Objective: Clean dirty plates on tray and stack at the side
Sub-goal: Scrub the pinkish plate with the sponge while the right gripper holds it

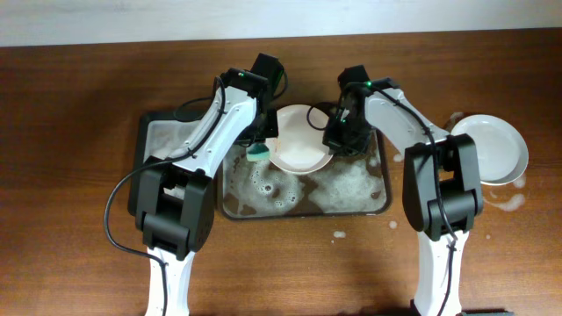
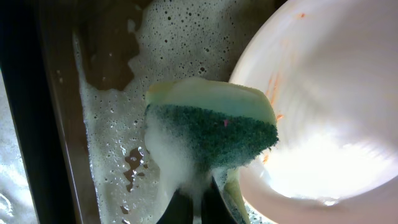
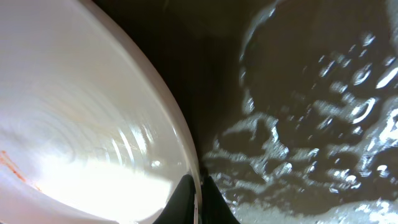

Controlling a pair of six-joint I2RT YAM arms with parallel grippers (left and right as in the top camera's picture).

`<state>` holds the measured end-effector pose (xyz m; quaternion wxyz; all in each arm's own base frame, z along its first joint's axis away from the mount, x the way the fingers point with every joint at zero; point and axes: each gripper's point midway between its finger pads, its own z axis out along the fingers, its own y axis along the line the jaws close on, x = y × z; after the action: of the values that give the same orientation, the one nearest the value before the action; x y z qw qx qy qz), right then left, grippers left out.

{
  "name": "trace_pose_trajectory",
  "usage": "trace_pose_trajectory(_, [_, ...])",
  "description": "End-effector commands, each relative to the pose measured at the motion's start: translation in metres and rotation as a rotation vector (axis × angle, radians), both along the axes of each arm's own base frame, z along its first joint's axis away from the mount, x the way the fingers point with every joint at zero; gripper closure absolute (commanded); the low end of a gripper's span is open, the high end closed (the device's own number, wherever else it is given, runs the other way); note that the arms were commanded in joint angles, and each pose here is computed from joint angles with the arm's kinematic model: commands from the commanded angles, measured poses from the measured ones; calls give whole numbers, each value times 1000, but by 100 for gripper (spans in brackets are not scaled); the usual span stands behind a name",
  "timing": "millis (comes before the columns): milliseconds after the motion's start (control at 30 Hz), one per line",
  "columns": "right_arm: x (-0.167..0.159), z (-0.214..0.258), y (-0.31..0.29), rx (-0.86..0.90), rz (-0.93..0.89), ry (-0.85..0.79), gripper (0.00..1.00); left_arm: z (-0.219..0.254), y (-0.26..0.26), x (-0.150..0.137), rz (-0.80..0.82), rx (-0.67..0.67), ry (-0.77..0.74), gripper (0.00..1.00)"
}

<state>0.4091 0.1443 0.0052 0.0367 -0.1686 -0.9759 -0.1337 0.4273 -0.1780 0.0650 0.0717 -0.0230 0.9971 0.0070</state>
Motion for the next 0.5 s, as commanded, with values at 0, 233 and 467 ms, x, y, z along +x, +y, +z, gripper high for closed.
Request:
trace_pose_trajectory(0, [-17,-10,-8,-99,-1,31,96,22,-1,8,-15,-26,-56,100])
trace_pose_trajectory(233, [-40,-16,1,9,84,-37,96,23,-1,10,-14,-25,-65,100])
trace_pose_trajectory(467, [-49,-1,28,214,232,-182,96,24,-19,13,-103,-103,-75,99])
